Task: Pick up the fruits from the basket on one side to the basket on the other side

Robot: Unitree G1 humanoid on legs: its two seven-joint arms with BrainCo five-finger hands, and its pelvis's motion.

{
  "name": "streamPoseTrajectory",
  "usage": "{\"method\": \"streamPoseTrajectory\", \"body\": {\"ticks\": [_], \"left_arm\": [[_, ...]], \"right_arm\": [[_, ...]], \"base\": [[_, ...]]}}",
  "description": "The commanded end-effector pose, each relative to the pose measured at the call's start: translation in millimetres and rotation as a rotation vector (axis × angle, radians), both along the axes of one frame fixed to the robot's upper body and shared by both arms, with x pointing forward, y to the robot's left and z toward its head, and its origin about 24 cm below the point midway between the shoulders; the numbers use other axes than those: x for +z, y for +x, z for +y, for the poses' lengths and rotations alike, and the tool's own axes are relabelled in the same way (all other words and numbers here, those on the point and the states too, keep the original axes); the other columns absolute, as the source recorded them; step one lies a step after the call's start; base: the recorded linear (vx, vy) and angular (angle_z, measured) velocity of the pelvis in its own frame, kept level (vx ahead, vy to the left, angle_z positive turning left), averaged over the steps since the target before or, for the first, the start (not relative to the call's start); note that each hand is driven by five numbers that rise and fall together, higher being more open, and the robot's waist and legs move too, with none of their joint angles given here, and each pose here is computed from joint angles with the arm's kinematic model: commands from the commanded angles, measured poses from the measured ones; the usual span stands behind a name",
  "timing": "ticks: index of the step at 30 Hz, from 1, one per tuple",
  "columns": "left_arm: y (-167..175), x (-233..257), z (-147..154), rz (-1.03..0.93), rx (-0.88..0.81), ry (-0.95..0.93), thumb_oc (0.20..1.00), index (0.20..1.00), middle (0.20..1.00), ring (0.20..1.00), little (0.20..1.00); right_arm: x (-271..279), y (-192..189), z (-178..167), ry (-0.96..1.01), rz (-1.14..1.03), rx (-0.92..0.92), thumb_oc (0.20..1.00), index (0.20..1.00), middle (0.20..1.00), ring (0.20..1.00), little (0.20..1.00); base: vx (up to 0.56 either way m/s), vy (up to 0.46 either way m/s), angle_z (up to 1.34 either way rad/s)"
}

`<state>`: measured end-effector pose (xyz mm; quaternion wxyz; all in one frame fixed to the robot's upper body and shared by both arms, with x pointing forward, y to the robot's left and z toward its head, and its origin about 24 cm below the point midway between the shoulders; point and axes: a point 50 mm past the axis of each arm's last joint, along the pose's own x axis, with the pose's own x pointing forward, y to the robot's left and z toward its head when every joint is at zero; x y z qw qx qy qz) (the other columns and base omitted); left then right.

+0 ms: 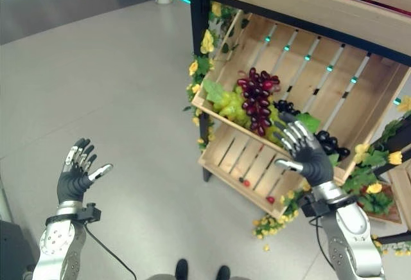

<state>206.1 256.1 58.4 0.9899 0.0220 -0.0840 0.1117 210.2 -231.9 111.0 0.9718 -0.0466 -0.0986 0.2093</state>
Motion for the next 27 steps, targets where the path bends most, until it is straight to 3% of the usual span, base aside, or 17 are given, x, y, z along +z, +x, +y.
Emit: {"method": "streamPoseTrajectory", "body": {"ticks": [1, 11, 22, 27], "left_arm": [[3.3, 17.5, 16.8, -0.079, 0.024, 0.091, 1.000, 1.000, 1.000, 1.000, 1.000], [5.4, 7.2, 14.3, -0.047, 0.040, 0.055, 1.000, 1.000, 1.000, 1.000, 1.000], [16.6, 23.1, 6.6, -0.116, -0.001, 0.060, 1.000, 1.000, 1.000, 1.000, 1.000], [18.9, 25.9, -3.6, -0.137, -0.065, 0.025, 1.000, 1.000, 1.000, 1.000, 1.000]], "right_arm": [[8.6, 5.4, 6.6, -0.045, -0.060, 0.033, 1.000, 1.000, 1.000, 1.000, 1.000], [-14.5, -2.5, -7.0, -0.042, 0.031, -0.067, 1.000, 1.000, 1.000, 1.000, 1.000], [-6.3, 0.3, 0.3, 0.003, -0.032, -0.060, 1.000, 1.000, 1.000, 1.000, 1.000], [1.2, 4.4, 3.2, 0.055, -0.090, -0.063, 1.000, 1.000, 1.000, 1.000, 1.000]], "base": [[-0.04, -0.058, 0.01], [-0.01, -0.046, 0.11], [-0.01, -0.014, 0.22], [-0.19, -0.223, 1.97]]}}
